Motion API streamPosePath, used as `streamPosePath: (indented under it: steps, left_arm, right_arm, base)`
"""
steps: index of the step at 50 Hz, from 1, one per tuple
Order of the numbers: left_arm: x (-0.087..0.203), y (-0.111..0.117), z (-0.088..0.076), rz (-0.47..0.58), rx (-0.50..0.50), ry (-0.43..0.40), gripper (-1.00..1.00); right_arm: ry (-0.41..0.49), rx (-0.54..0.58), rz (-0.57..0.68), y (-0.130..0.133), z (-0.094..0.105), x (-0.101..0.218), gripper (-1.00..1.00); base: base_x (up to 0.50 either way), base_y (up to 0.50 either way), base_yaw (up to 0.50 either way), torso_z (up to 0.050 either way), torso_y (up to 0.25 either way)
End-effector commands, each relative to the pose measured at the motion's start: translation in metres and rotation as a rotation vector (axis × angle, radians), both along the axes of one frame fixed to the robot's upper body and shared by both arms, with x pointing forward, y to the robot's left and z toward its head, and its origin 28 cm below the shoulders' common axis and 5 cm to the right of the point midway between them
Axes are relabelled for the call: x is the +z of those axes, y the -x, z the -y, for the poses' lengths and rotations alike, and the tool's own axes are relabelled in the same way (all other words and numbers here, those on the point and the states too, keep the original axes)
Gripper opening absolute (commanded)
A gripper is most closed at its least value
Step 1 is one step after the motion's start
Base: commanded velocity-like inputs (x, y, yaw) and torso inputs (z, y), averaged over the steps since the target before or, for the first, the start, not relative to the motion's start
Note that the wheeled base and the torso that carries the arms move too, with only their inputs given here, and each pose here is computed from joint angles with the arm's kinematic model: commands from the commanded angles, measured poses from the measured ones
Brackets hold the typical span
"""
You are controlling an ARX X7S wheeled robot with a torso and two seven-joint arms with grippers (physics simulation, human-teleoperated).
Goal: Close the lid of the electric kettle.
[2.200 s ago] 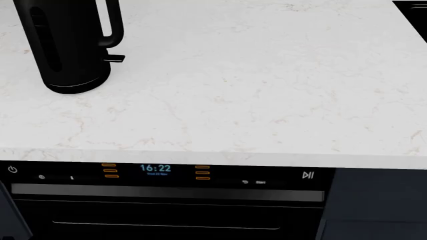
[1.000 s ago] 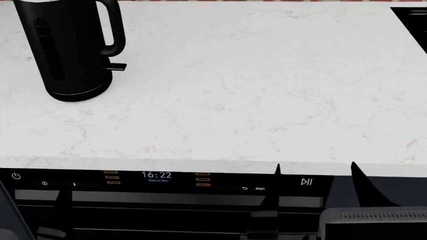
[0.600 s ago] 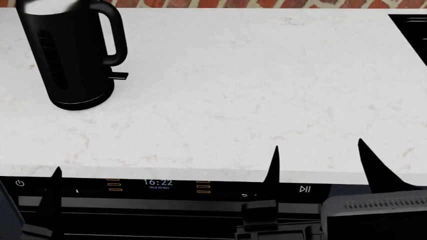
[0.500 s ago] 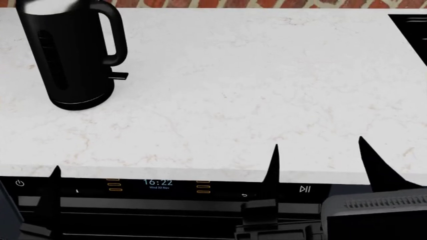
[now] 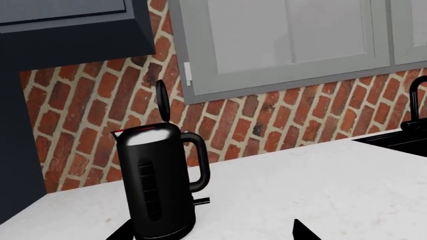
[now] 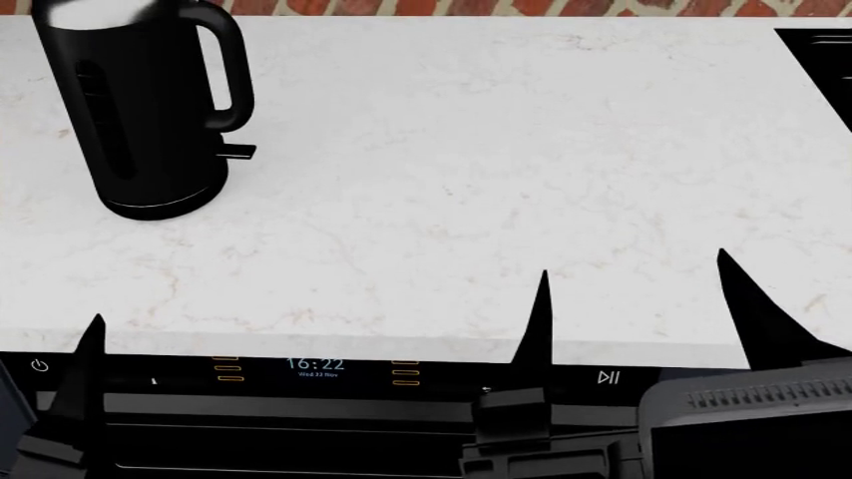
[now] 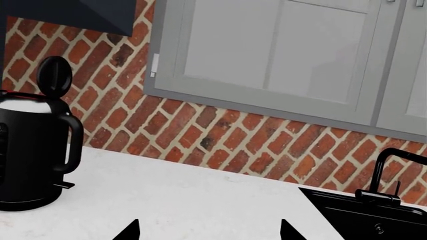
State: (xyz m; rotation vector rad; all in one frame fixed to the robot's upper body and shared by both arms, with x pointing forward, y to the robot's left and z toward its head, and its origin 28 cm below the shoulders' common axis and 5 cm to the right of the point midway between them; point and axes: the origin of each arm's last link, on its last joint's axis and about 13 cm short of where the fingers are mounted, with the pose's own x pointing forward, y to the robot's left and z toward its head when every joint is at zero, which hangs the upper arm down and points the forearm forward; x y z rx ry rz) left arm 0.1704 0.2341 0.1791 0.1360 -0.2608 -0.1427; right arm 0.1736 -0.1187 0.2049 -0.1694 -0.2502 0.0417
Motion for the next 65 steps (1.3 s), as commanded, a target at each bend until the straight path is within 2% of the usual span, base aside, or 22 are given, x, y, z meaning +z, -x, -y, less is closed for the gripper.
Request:
streamPosePath:
  steps: [1,5,6,11,19,46,65]
  left_arm:
    - [0.005,0.001,-0.001,0.011,-0.002,-0.007,1.0]
    - [0.006,0.002,-0.002,0.009,-0.005,0.015,1.0]
    - [0.005,0.001,-0.003,-0.013,0.02,0.017,1.0]
    - [0.02,0.003,-0.008,0.039,0.029,0.014,1.0]
    - [0.028,0.006,-0.009,0.036,0.016,0.009,1.0]
    - [0.024,0.006,-0.01,0.027,0.021,-0.016,1.0]
    - [0.028,0.004,-0.011,0.025,0.022,-0.015,1.0]
  right_arm:
    - [-0.002,0.0,0.005,0.002,0.001,0.004,1.0]
    - [-0.012,0.002,0.012,0.003,0.001,0.008,1.0]
    - [-0.005,0.003,0.019,0.003,0.001,0.008,1.0]
    - [0.002,-0.006,0.035,0.005,0.002,0.016,1.0]
    - [0.028,-0.009,0.046,0.006,0.001,0.022,1.0]
    - [0.008,-0.021,0.051,0.008,0.002,0.025,1.0]
    - [0.019,-0.023,0.077,0.009,0.001,0.032,1.0]
  base:
    - [0.0,0.0,0.0,0.05,0.023]
    - [0.0,0.0,0.0,0.05,0.022]
    - [0.0,0.0,0.0,0.037,0.018]
    - [0.0,0.0,0.0,0.0,0.0]
    - [0.0,0.0,0.0,0.0,0.0]
    - [0.0,0.49,0.0,0.0,0.0]
    - [0.0,0.0,0.0,0.0,0.0]
